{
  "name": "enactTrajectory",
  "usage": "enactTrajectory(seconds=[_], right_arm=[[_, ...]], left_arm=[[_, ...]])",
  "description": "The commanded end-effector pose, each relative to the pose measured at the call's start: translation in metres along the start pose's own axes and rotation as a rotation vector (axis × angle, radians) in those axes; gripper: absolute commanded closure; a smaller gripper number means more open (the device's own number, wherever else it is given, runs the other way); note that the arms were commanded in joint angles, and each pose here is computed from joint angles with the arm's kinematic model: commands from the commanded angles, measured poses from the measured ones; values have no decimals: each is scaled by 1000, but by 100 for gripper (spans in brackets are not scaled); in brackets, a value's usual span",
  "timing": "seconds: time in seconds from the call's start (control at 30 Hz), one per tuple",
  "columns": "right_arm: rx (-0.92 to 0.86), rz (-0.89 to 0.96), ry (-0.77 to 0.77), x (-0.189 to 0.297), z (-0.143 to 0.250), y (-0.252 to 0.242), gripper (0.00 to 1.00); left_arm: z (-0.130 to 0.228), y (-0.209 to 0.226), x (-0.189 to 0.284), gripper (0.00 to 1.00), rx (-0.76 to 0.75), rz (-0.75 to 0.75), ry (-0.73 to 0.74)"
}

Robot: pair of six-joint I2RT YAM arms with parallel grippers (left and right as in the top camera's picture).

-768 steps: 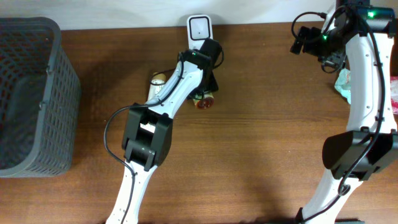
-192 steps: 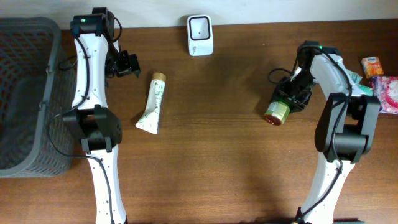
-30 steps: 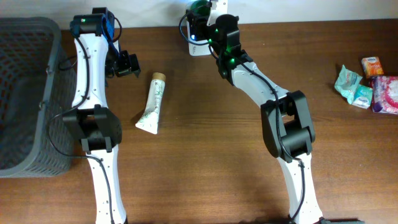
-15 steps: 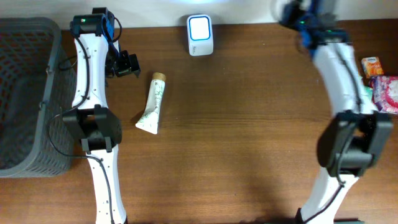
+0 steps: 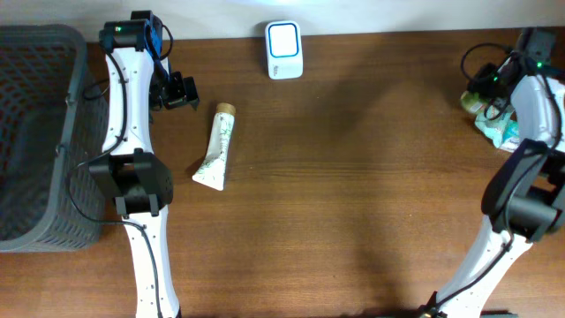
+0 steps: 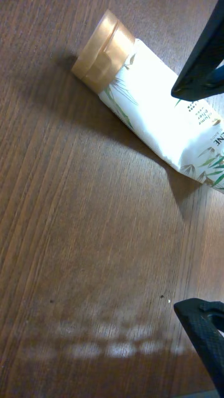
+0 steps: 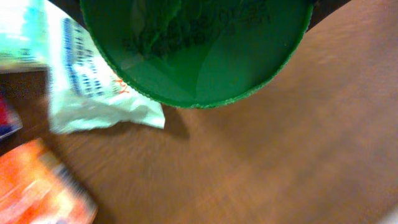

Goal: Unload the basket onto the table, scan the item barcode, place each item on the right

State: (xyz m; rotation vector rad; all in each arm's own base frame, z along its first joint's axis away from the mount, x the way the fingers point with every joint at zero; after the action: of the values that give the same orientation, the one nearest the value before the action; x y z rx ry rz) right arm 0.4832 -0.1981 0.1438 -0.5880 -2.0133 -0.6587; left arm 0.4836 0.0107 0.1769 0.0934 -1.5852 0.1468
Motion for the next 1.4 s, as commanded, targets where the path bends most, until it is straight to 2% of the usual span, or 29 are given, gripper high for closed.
enactTrajectory(seconds=[0.0, 0.03, 0.1, 0.2, 0.27, 0.3, 0.4, 0.5, 0.6, 0.7, 0.8, 0.93, 1.03, 1.17, 1.3, 1.37], right_arm=[[39, 10, 39, -24, 10, -1, 57], [41, 39, 31, -25, 10, -4, 53], [43, 125, -10, -21, 4, -11, 36], [43, 144, -76, 6, -8, -8, 30], [55, 108, -145, 42, -19, 8, 13], [63, 90, -174, 58, -22, 16, 1], [90, 33, -249, 112, -24, 42, 1], [150, -46, -247, 164, -4, 73, 1], [241, -253, -77, 203, 43, 109, 1], [315, -465, 196, 217, 99, 143, 1], [384, -490, 360, 220, 143, 165, 1], [519, -523, 443, 232, 195, 200, 1], [622, -579, 455, 245, 228, 226, 1], [626, -589, 411, 247, 254, 256, 2], [662, -558, 411, 239, 268, 263, 1], [656, -447, 317, 227, 256, 257, 1]], left_arm=[[3, 0, 18, 1, 0, -2, -38], [3, 0, 18, 1, 0, -2, -38], [3, 0, 18, 1, 0, -2, -38], [3, 0, 18, 1, 0, -2, -38], [3, 0, 18, 1, 0, -2, -38], [3, 0, 18, 1, 0, -2, -38], [3, 0, 18, 1, 0, -2, -38], [3, 0, 18, 1, 0, -2, -39], [3, 0, 18, 1, 0, -2, -38], [3, 0, 18, 1, 0, -2, -38], [3, 0, 18, 1, 0, -2, -38], [3, 0, 18, 1, 0, -2, -38], [3, 0, 18, 1, 0, -2, -38], [3, 0, 18, 1, 0, -2, -38], [3, 0, 18, 1, 0, -2, -38], [3, 0, 18, 1, 0, -2, -38]])
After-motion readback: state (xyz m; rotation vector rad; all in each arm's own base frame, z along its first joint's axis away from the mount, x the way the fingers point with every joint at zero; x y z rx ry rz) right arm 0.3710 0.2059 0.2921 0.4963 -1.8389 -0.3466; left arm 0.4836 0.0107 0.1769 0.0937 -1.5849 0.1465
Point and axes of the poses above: each gripper's point midway between its finger pads, its own x axis back along the fingers, its own y axis along the line the jaws close on, z = x × y, the point moved 8 cm from there along x, back along the fingers, and after that the axes turned 7 degrees about -x, right-handed, at the moved point
